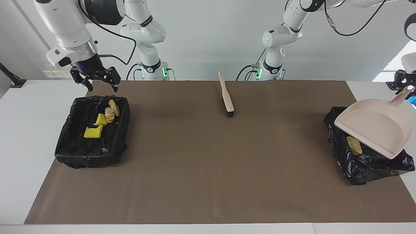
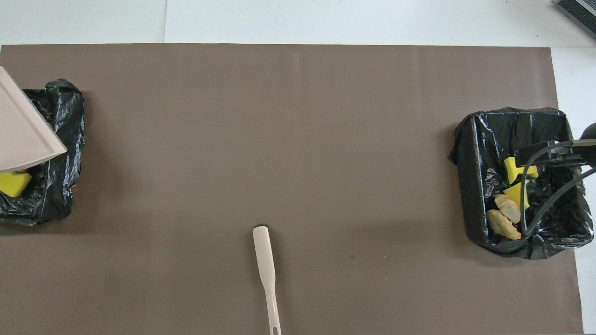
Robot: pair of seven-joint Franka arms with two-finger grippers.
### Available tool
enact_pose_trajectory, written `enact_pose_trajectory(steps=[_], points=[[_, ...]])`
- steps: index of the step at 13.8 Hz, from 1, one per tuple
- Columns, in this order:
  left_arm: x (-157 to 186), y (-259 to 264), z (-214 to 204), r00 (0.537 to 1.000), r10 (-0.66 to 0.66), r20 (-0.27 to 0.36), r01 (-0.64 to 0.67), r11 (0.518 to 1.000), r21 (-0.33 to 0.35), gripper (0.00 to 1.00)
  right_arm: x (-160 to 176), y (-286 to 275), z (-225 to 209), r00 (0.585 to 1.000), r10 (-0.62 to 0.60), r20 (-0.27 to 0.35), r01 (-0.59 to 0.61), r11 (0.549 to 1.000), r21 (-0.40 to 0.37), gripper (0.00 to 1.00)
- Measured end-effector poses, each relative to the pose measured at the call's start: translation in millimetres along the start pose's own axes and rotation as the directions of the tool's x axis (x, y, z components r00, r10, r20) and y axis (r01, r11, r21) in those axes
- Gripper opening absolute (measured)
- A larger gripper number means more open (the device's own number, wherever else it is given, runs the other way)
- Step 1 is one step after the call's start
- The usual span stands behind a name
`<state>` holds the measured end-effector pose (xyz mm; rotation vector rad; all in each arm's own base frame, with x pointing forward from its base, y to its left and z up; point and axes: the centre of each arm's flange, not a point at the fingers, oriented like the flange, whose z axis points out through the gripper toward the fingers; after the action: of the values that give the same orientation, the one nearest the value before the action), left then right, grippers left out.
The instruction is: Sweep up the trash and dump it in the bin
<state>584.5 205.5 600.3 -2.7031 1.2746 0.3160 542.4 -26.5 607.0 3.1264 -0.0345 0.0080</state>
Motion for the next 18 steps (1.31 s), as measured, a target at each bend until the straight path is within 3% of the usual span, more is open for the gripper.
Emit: enact_pose_trajectory(steps=[4, 10, 18], points=[[63.4, 52.2, -0.2, 0.976, -0.215, -0.02, 0.211, 0.97, -0.123, 0.31, 0.1, -6.2, 0.0, 1.0, -0.01, 0.0, 0.01, 1.0, 0.003, 1.0], [159.0, 142.2, -7.9, 0.907, -0.421, -0.019, 0.404, 0.883, -0.24, 0.31, 0.1, -6.4, 0.0, 1.0, -0.011, 0.0, 0.011, 1.0, 0.003, 1.0], [276.1, 250.1, -16.6, 0.854, -0.506, -0.118, 0.463, 0.845, -0.268, 0.31, 0.1, -6.4, 0.0, 1.0, -0.011, 0.0, 0.011, 1.0, 0.003, 1.0]])
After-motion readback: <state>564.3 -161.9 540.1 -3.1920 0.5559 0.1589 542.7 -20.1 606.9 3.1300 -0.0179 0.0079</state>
